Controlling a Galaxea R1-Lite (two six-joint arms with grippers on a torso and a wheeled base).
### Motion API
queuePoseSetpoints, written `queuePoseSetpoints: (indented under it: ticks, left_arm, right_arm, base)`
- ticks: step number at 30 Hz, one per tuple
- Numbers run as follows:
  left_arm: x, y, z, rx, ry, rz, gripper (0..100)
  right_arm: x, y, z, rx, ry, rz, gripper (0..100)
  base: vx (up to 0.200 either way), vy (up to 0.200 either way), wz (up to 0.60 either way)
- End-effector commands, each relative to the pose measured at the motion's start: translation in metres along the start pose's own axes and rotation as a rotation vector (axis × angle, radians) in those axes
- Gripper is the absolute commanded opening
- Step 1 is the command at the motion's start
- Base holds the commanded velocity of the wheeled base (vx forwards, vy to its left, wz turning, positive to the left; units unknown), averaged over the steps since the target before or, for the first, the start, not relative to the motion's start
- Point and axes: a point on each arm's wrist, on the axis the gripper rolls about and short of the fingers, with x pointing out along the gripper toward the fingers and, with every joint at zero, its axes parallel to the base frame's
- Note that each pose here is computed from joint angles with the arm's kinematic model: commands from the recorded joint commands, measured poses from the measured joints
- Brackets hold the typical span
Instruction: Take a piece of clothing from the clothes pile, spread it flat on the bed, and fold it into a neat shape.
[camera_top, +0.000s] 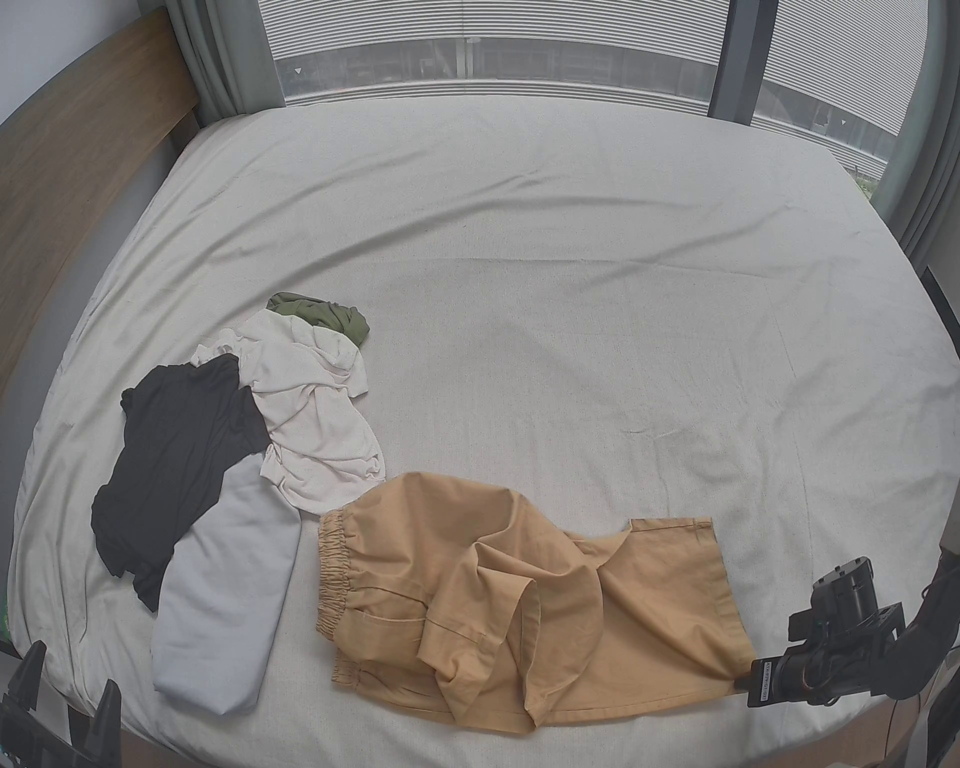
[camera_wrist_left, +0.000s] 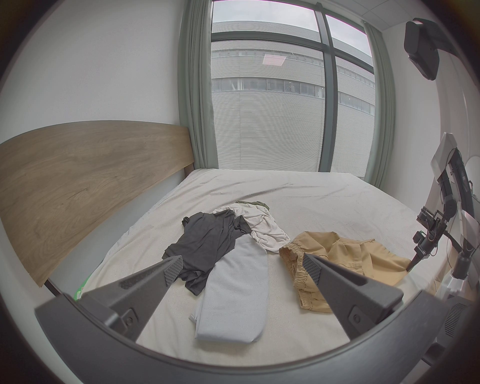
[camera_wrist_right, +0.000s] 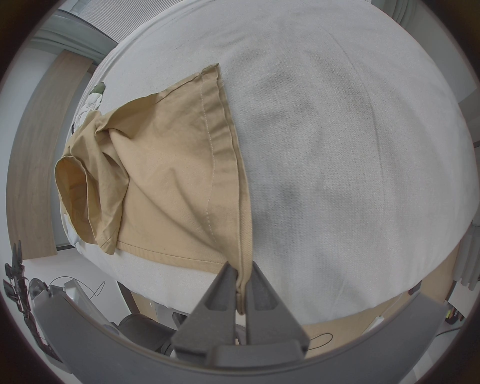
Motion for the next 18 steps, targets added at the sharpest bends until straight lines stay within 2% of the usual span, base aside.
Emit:
queuePoseSetpoints:
  ticks: [1,14,15,18]
  left_arm:
    - [0.0001,0.0,-0.0052,-0.001,0.001,0.0,100]
    - [0.0002,0.0,-0.0052,-0.001,0.003,0.0,100]
    - [0.0002,0.0,-0.0052,-0.001,0.003,0.0,100]
    - [0.0002,0.0,-0.0052,-0.002,0.003,0.0,100]
  right_arm:
    - [-0.0015,-0.0057,-0.0045,0.012,0.025,-0.019,0]
    - [-0.0017,-0.0045,-0.0052,0.006,0.037,0.008,0]
    - [-0.0015,-0.0043,-0.0045,0.002,0.032,0.011,100]
    - [-0.0054,-0.0033,-0.0021,0.0,-0.001,0.021,100]
  base:
    - [0.0,0.0,0.0]
    - [0.0,0.0,0.0]
    - [0.0,0.0,0.0]
    - [0.0,0.0,0.0]
